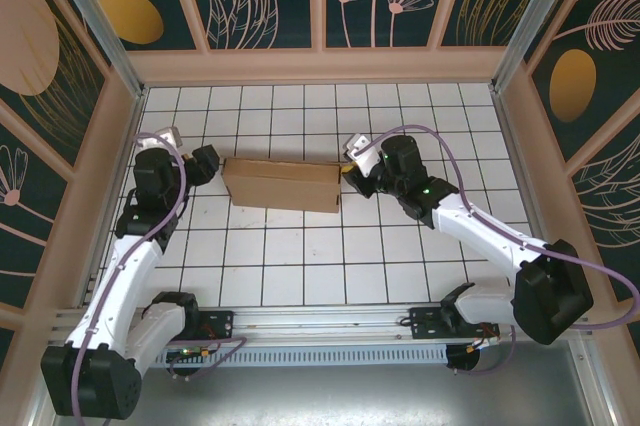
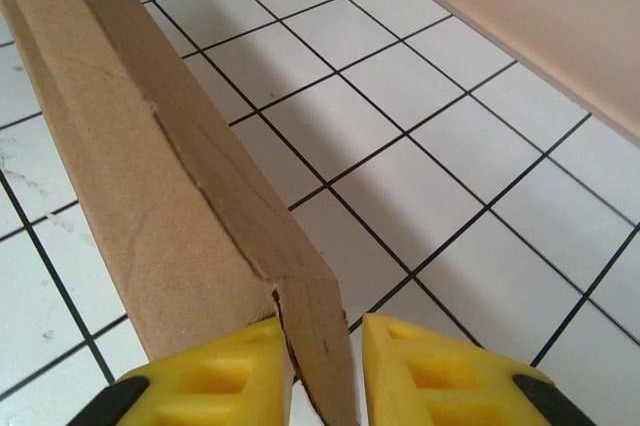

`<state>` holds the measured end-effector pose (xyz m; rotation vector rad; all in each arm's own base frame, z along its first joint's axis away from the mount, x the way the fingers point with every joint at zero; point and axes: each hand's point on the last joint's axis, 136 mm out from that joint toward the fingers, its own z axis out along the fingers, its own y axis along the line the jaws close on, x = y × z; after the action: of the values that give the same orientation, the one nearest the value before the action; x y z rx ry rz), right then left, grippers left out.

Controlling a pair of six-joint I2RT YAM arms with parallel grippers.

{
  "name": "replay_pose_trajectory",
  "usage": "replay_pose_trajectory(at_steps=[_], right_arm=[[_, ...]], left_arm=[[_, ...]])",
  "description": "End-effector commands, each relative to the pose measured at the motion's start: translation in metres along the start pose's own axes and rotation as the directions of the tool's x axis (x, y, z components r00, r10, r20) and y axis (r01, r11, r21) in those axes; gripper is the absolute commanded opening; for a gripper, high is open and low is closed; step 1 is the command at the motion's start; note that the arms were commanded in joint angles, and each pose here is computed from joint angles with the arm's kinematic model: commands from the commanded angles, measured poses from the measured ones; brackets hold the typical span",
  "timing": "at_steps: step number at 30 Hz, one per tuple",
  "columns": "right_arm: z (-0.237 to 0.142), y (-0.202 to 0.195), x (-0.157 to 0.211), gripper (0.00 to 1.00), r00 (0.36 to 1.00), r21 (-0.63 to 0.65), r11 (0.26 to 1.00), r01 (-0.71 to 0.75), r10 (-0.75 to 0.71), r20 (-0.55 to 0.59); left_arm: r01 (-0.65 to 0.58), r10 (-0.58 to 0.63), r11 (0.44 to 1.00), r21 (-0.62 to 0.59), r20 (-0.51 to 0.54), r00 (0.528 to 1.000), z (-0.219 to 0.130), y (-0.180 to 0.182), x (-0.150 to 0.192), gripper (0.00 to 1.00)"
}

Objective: Fold the paper box

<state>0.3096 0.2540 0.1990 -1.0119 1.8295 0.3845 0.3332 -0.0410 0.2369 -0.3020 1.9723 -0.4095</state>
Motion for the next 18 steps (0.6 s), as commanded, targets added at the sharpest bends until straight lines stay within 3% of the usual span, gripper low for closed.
replay_pose_trajectory(at_steps=[1, 6, 12, 18], right_arm=[[-0.001, -0.006, -0.018, 0.21, 0.998, 0.009, 1.0, 0.026, -0.026, 0.063], [0.005, -0.006, -0.013, 0.14, 0.999, -0.002, 0.999, 0.041, -0.041, 0.026], [0.005, -0.01, -0.016, 0.04, 0.995, 0.016, 0.995, 0.102, -0.102, 0.023], [0.003, -0.022, -0.016, 0.03, 0.981, 0.026, 0.982, 0.189, -0.19, 0.028]], left_arm=[[-0.104, 0.101, 0.991, 0.082, 0.031, 0.994, 0.0, -0.025, -0.023, 0.66], [-0.155, 0.147, 0.98, 0.122, 0.07, 0.987, -0.01, -0.043, -0.048, 0.72], [-0.148, 0.142, 0.969, 0.198, 0.044, 0.989, -0.006, -0.063, -0.059, 0.78], [-0.153, 0.142, 0.984, 0.092, 0.116, 0.983, -0.006, -0.055, -0.09, 0.83]])
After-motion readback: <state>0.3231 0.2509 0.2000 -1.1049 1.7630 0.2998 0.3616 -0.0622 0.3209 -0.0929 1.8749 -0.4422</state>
